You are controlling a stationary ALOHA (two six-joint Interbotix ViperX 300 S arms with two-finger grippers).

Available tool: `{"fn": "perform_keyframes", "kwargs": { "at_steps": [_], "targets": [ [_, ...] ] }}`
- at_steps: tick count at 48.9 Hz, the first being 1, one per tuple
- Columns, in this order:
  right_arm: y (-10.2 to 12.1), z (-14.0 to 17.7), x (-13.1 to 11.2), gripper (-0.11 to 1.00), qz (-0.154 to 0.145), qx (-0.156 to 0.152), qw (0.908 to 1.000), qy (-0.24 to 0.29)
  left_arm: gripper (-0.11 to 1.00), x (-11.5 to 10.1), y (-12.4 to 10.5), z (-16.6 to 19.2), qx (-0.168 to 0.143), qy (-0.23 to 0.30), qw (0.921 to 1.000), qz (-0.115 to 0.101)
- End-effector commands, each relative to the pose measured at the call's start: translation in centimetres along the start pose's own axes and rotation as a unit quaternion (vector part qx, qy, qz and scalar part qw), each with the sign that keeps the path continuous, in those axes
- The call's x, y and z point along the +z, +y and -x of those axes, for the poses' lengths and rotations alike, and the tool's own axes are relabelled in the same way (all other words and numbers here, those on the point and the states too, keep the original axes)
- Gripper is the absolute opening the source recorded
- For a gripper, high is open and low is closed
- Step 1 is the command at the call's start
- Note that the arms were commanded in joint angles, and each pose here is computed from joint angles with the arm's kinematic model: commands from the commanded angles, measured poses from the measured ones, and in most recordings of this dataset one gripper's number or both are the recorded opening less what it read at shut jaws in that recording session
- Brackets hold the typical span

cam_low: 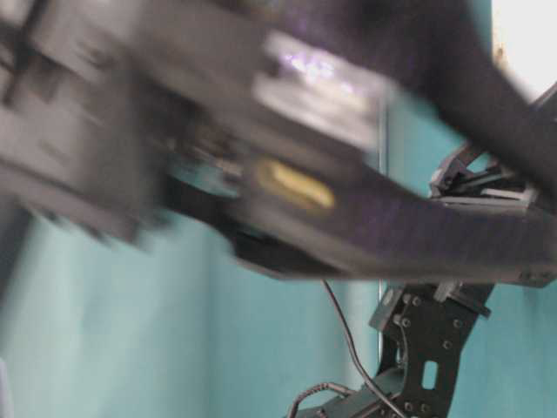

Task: Move the wooden board into place and insert the rod into its hole.
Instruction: 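Move the right gripper down over the wooden dowel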

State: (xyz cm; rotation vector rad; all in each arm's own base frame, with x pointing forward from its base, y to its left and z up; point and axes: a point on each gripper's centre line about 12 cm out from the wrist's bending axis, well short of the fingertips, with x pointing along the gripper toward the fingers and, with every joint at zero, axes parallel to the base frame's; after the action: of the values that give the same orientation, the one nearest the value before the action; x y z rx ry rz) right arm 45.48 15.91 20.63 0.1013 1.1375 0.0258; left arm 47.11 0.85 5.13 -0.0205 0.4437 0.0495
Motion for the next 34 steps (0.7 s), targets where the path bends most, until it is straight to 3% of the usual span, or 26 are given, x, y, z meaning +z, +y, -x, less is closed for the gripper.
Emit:
{"fn": "perform_keyframes", "kwargs": {
  "at_steps": [1,15,34],
  "targets": [
    [1.3,0.4,1.1,0.98,-0.012,0.010,0.9998,-0.010,0.73,0.3,-0.2,0.3,-0.002,-0.003,1.0000,-0.003],
    [2.1,-3.8,-0.4,0.98,-0.043,0.003,0.9985,0.033,0.73,0.5,-0.1,0.8,-0.002,-0.005,1.0000,-0.003],
    [1.7,-7.2,-1.7,0.94,-0.034,-0.011,0.9983,0.046,0.73,0.6,-0.3,1.0,-0.003,-0.005,1.0000,-0.003]
  ]
}}
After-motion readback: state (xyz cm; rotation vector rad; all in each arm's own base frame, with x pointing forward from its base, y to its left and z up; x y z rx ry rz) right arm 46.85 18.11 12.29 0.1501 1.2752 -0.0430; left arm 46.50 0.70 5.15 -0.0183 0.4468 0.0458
